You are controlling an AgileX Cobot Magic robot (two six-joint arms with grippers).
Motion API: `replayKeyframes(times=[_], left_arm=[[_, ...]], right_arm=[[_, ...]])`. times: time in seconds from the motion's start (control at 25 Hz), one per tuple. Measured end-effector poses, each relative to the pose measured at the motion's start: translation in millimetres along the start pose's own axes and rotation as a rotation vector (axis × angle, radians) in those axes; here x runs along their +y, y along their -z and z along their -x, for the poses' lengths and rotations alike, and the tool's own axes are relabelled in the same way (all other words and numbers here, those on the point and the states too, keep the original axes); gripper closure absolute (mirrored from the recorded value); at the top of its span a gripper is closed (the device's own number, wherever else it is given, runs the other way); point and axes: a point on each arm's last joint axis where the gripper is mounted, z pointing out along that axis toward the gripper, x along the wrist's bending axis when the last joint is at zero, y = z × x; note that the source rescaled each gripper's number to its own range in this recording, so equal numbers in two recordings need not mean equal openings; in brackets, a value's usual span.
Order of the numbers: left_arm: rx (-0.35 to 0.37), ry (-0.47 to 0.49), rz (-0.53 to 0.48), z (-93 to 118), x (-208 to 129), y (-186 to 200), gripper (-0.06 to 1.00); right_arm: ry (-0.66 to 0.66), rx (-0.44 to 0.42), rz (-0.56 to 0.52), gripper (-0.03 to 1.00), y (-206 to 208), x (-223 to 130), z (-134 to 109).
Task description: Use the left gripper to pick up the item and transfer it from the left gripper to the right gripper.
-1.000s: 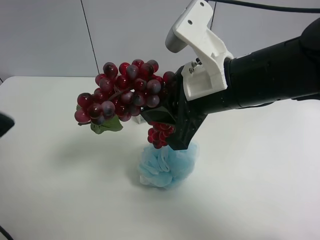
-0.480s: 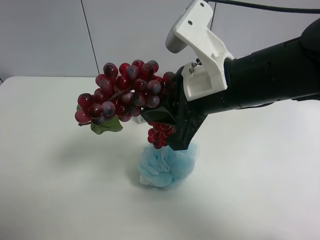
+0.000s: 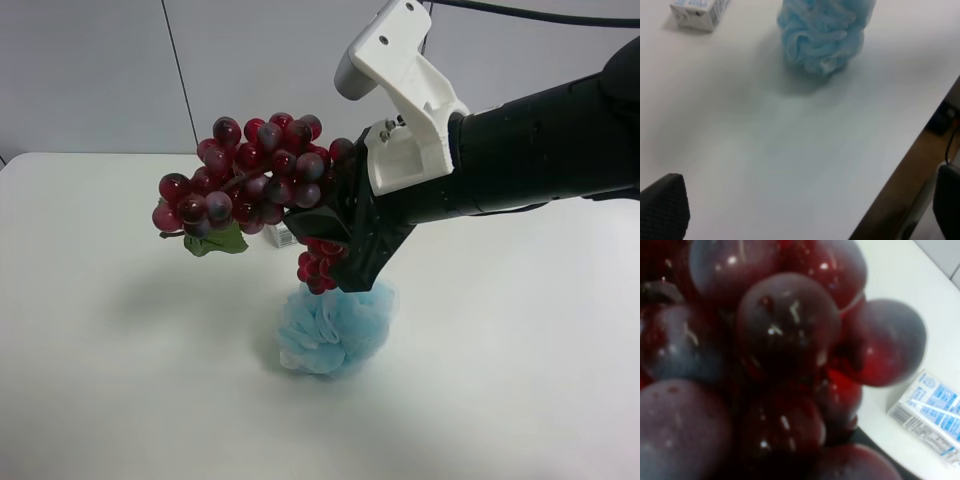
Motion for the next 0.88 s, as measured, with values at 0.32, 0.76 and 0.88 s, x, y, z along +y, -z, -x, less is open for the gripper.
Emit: replayKeyframes(times=[0.32,0.76,0.88], left_arm=[[-0.037,0.035,0.049,3.4,-10.7,7.4,-0.05],[-0.04,0.04,0.053,3.6,-10.7,6.4,-0.05],[-0.04,0.042,0.052,3.6,-10.7,6.4,-0.05]], right_arm=[[-0.01,-0.037,0.002,0.97,0.1,0.2,3.3],[-0.017,-0.044,0.002,0.97,0.1,0.2,4.0],[-0.053,-0.044,0.003,0.97,0.1,0.2,4.0]])
